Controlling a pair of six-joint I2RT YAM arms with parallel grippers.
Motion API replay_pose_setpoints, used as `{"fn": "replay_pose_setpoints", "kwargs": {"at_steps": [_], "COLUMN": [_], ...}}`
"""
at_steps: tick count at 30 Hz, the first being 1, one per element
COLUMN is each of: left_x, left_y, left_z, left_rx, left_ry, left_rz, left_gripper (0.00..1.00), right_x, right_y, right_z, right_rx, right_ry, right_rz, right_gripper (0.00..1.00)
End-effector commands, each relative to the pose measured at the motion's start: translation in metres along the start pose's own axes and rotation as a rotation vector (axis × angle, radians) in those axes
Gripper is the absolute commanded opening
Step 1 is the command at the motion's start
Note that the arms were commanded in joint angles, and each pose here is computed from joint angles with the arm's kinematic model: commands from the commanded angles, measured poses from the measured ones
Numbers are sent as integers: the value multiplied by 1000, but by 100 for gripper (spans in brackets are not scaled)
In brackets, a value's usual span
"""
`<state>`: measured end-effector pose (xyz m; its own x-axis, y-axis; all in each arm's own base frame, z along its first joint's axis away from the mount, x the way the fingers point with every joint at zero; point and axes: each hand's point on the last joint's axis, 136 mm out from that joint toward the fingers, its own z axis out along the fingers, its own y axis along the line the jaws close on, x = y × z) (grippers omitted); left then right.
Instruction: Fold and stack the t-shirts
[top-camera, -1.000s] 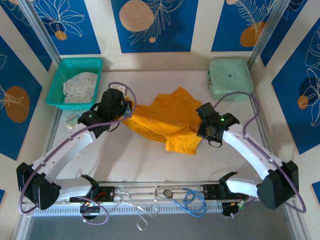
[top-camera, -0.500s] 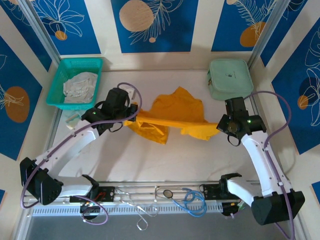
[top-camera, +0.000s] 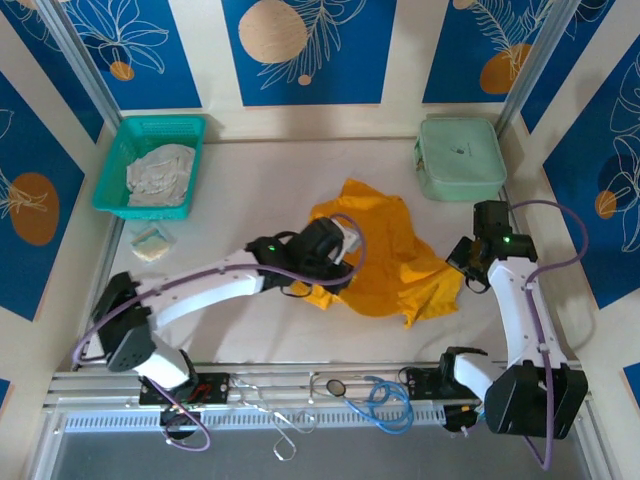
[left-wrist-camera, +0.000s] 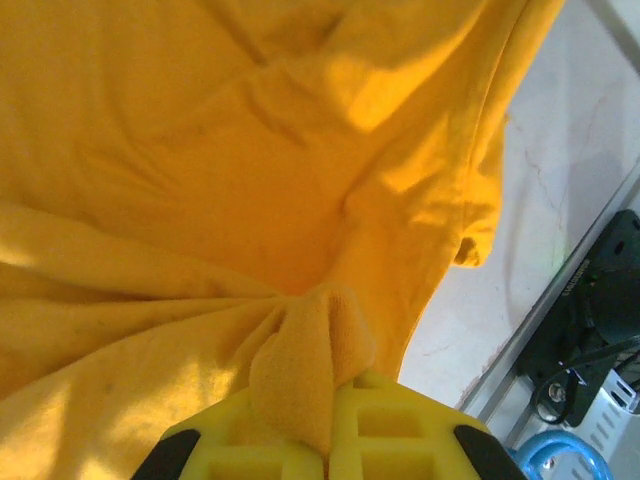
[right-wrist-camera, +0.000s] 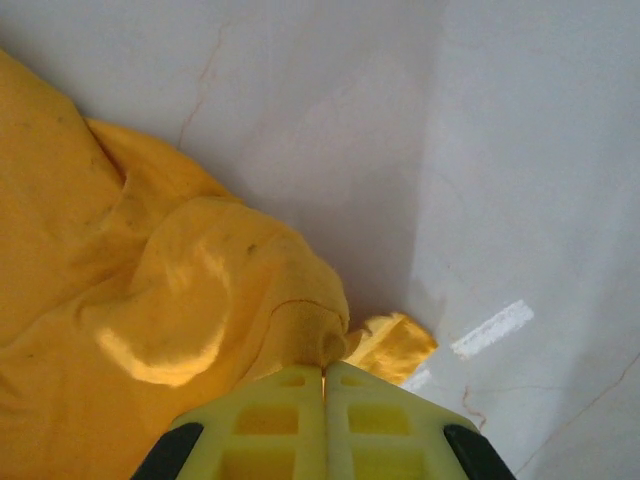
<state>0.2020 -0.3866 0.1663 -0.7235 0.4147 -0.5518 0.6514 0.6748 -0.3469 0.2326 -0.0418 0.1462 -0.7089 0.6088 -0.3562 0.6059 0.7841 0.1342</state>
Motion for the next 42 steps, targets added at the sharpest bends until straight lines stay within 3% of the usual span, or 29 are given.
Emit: {"fn": "replay_pose_setpoints", "kwargs": {"at_steps": [1,5,6,9,11,14,15,16,21,25,27,33,38,42], "left_x": [-16,-21,-20,-20,-22,-30,-32,-34,-29,-4,7,14,12,20], "left_y": [-29,-53,-58,-65,-62,-51,-44,-37,39,104,125,147,145,153], "left_z": [31,73,83,97,92,69,58,48,-8,-22,-15,22,58,81], "left_rx": [73,111,121,134,116,44,5,-32,-301,-380,-353,-239,-167,-169], "left_ry": [-30,1,18,42,27,-12,-23,-30,-44,-28,-22,-30,-19,14], "left_rz": [-32,-17,-14,-5,7,47,58,68,-54,-243,-323,-418,-436,-456], "left_gripper": [0,0,10,54,75,90,98,100,100,98,94,82,74,45], "right_x": [-17,-18,-18,-15,-14,-13,-12,-12,0,19,32,75,111,131], "right_y": [5,1,2,0,0,0,2,5,36,70,95,168,206,220], "right_z": [-3,8,11,18,21,25,26,26,19,14,14,30,62,90], "right_rx": [-35,-22,-23,-16,-13,-12,-22,-36,-127,-148,-186,-267,-208,-147], "right_ry": [-40,-27,-22,-6,0,12,22,30,67,101,134,271,362,413], "right_rz": [7,25,26,25,23,18,15,12,-66,-186,-244,-385,-471,-498], "right_gripper": [0,0,0,0,0,2,9,17,51,64,69,74,75,69]}}
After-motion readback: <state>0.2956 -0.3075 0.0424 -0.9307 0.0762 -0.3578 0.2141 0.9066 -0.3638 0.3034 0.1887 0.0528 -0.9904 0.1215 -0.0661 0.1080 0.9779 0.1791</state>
